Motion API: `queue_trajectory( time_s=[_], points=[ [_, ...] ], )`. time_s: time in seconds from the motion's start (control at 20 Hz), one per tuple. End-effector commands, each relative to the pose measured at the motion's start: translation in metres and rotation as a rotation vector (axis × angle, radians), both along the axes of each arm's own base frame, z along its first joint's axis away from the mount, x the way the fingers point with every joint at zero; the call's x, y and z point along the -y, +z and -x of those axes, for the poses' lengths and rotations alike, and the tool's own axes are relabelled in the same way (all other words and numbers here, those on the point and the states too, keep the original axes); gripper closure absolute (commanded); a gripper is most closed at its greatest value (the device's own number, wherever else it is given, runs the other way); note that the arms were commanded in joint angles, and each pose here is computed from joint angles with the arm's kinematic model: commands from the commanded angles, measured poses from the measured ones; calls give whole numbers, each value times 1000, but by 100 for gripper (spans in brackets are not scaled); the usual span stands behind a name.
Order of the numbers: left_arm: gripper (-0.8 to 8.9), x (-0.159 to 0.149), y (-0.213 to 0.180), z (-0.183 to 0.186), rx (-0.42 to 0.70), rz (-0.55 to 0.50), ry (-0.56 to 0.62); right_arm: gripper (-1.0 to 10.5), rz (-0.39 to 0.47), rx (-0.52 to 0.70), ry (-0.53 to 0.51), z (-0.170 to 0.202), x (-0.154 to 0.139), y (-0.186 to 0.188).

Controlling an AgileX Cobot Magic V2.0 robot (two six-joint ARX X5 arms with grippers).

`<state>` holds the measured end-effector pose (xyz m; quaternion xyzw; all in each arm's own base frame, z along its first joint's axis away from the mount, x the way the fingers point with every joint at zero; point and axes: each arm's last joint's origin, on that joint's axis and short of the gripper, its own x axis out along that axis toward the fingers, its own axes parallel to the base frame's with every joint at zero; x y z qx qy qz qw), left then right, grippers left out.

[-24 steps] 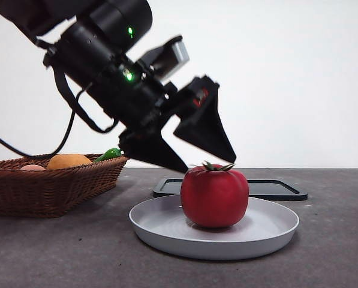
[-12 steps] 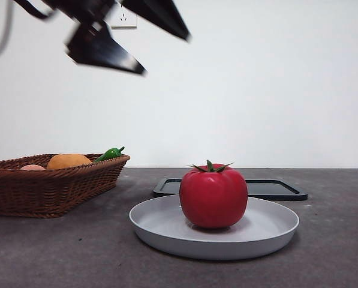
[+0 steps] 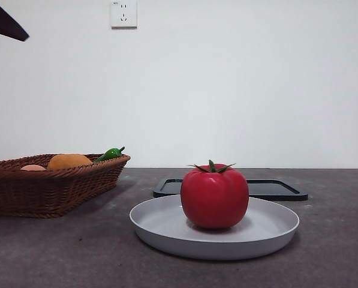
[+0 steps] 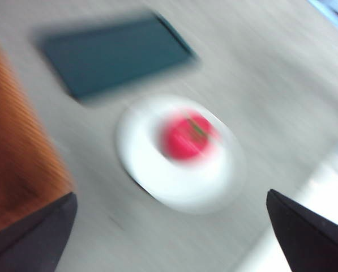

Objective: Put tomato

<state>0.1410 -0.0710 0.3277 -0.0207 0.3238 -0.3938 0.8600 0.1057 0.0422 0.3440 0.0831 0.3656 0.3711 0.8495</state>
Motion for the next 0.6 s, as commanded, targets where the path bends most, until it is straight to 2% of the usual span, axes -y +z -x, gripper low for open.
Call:
queue_trajectory(
  time_s=[0.05,0.35,0.6],
  points=[
    [261,0,2,10,-49,29,-99,540,6,14,14,-6,-2,4],
    [261,-2,1,15,-79,31,-127,540,19,-38,38,-27,-11,-3],
    [261,-2,1,15,-69,27,-133,522,50,-46,100,-62,-36,-16]
  ],
)
